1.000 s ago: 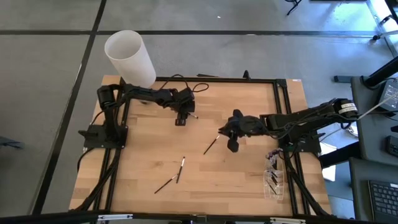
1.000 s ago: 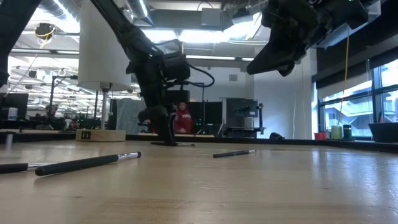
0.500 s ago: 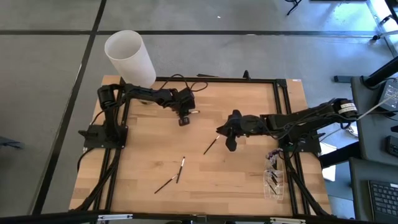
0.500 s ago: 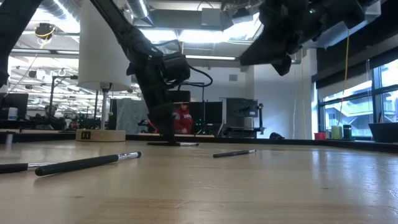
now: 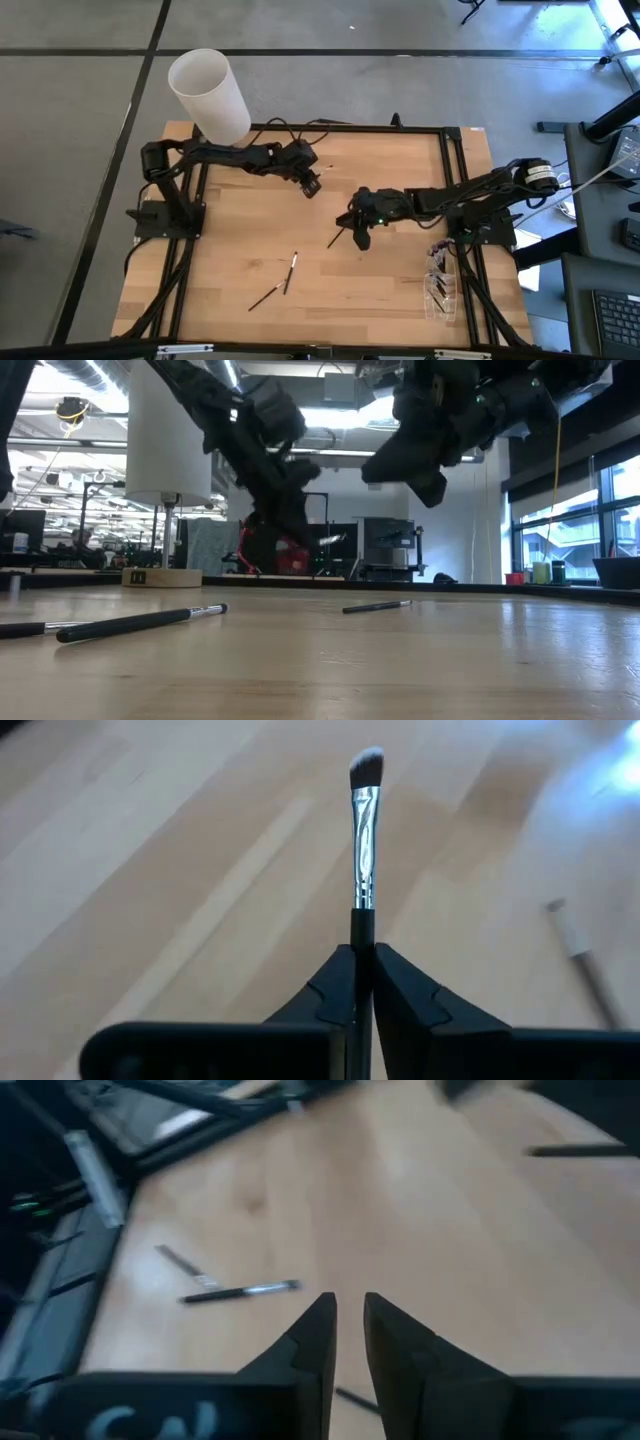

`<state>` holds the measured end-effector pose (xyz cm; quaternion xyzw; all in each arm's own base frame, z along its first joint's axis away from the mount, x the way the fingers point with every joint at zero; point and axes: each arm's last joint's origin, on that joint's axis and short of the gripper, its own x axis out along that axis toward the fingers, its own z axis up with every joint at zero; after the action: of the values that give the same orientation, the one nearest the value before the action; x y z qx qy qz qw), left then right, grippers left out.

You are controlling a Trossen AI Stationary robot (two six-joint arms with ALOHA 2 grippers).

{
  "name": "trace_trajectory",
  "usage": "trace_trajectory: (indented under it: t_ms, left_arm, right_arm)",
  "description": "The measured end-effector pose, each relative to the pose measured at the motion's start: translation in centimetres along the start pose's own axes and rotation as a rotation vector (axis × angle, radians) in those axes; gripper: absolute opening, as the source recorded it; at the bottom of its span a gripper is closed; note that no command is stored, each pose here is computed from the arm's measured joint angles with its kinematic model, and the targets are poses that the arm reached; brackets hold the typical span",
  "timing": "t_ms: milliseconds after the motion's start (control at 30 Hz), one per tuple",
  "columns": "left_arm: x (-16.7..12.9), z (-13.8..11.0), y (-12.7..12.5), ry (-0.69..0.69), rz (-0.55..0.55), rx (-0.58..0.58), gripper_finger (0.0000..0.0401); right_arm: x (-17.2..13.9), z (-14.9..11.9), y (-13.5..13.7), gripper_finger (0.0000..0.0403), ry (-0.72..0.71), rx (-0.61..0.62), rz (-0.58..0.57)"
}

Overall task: Put items in baskets/containers
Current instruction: Put the eyeshadow brush into the transparent organizer

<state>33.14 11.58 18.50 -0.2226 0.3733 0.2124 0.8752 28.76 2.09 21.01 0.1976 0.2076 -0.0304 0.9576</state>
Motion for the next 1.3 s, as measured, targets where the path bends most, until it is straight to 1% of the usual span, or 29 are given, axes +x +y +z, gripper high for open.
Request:
trace_trajectory:
  t_ms: [100,167,233,400,533,667,733,800,900,967,1067,1133,1300]
  left_arm:
    - [-0.8,0.2,-1.7,-0.053,-0.041,-0.009,0.0029]
    - [-1.3,0.1,-3.2,-0.094,-0.058,-0.001,0.0035]
    - [-1.5,-0.1,-4.8,-0.148,-0.064,0.017,0.0037]
    - [-2.1,-1.1,-8.4,-0.244,-0.077,0.043,0.0033]
    - [-2.5,-1.8,-10.1,-0.300,-0.042,0.038,0.0035]
    - [-2.7,-2.1,-10.6,-0.336,-0.017,0.002,0.0037]
    - [-2.5,-2.6,-10.6,-0.384,-0.046,-0.029,0.0036]
    - [-2.1,-3.4,-10.2,-0.436,-0.108,-0.073,0.0034]
    - [-2.1,-4.3,-9.6,-0.539,-0.279,-0.145,0.0032]
    - [-2.2,-5.0,-9.1,-0.601,-0.369,-0.179,0.0032]
    - [-2.5,-5.8,-8.7,-0.654,-0.449,-0.189,0.0033]
    - [-2.6,-6.1,-8.6,-0.660,-0.470,-0.186,0.0032]
    - [-2.6,-6.5,-8.8,-0.651,-0.468,-0.154,0.0032]
  right_arm:
    - [-0.1,-0.6,-1.0,0.0055,0.004,0.015,-0.058]
    - [-0.2,-1.1,-1.7,0.0055,0.011,0.040,-0.066]
    - [-0.4,-1.7,-2.4,0.0055,0.006,0.061,-0.048]
    - [-1.0,-2.4,-3.8,0.0056,-0.066,0.107,0.020]
    - [-1.9,-2.7,-4.7,0.0071,-0.113,0.135,0.080]
    - [-2.8,-2.8,-5.4,0.0103,-0.158,0.141,0.052]
    - [-3.0,-2.9,-5.4,0.0121,-0.188,0.140,0.033]
    - [-3.1,-2.7,-5.4,0.0137,-0.219,0.137,0.022]
    - [-3.2,-2.5,-5.2,0.0157,-0.252,0.125,0.004]
    - [-3.2,-2.4,-5.0,0.0167,-0.278,0.112,-0.016]
    - [-3.3,-2.2,-4.6,0.0175,-0.330,0.102,-0.034]
    - [-3.4,-1.9,-4.2,0.0176,-0.369,0.081,-0.014]
    - [-3.7,-1.4,-3.3,0.0177,-0.446,0.041,0.041]
